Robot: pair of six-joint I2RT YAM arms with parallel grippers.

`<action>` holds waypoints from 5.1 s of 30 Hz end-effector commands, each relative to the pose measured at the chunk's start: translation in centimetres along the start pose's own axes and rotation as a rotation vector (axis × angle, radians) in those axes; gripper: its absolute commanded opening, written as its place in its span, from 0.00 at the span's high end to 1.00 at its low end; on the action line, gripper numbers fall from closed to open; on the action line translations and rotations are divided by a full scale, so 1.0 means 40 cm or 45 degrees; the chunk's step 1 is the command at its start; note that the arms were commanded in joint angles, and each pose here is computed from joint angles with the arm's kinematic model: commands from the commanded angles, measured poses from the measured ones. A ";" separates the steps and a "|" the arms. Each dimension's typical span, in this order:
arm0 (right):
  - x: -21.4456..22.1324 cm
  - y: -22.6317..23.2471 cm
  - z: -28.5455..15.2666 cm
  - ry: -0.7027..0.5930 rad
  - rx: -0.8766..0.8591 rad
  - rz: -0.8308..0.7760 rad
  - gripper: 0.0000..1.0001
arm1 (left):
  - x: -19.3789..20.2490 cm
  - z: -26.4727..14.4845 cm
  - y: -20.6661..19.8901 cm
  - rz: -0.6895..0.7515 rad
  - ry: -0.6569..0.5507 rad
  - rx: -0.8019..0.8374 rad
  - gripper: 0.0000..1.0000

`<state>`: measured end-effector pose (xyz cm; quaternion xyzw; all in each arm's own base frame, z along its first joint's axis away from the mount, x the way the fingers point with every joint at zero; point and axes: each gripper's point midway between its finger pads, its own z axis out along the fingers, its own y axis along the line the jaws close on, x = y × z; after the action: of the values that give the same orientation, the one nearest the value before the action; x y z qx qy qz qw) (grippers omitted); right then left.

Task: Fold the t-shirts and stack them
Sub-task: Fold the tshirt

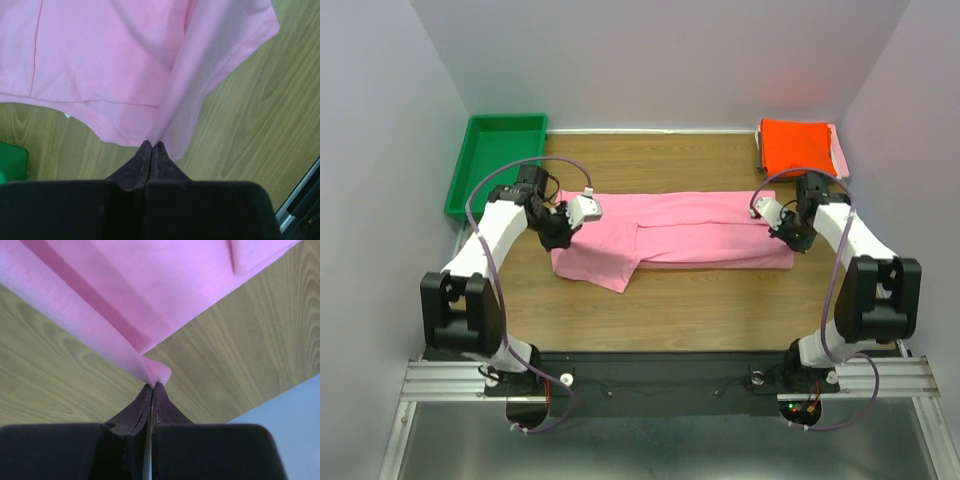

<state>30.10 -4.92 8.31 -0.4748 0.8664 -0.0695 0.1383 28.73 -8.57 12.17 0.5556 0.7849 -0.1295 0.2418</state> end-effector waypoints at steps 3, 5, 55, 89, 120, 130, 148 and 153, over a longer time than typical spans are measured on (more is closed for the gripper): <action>-0.038 -0.087 0.022 -0.010 0.005 -0.015 0.97 | -0.036 0.002 0.090 -0.023 -0.044 0.049 1.00; -0.043 -0.101 0.038 -0.003 -0.007 -0.016 0.97 | -0.040 0.006 0.116 -0.025 -0.045 0.050 1.00; -0.062 -0.013 0.138 -0.089 -0.281 0.846 0.56 | 0.172 0.114 0.052 -0.590 -0.153 0.062 0.44; -0.014 -0.006 0.016 -0.070 -0.146 0.737 0.62 | 0.237 0.043 -0.106 -0.407 -0.002 0.118 0.75; -0.793 0.730 -0.037 -0.643 -1.122 0.657 0.47 | 0.070 -0.043 -0.098 -0.007 -0.331 -0.004 0.51; -0.836 0.785 0.050 -0.537 -1.144 0.909 0.45 | -0.001 -0.013 -0.114 0.708 -0.383 -0.428 0.41; -0.861 0.822 0.064 -0.475 -1.242 1.033 0.99 | -0.005 0.078 -0.190 0.847 -0.347 -0.176 0.47; -0.896 0.804 0.007 -0.545 -1.298 0.952 1.00 | -0.002 0.081 -0.203 0.759 -0.373 -0.158 0.46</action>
<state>21.74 41.14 3.11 -0.1157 0.8760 0.4651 0.0546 22.51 -12.42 8.40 0.7254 0.5507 -0.0627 0.4082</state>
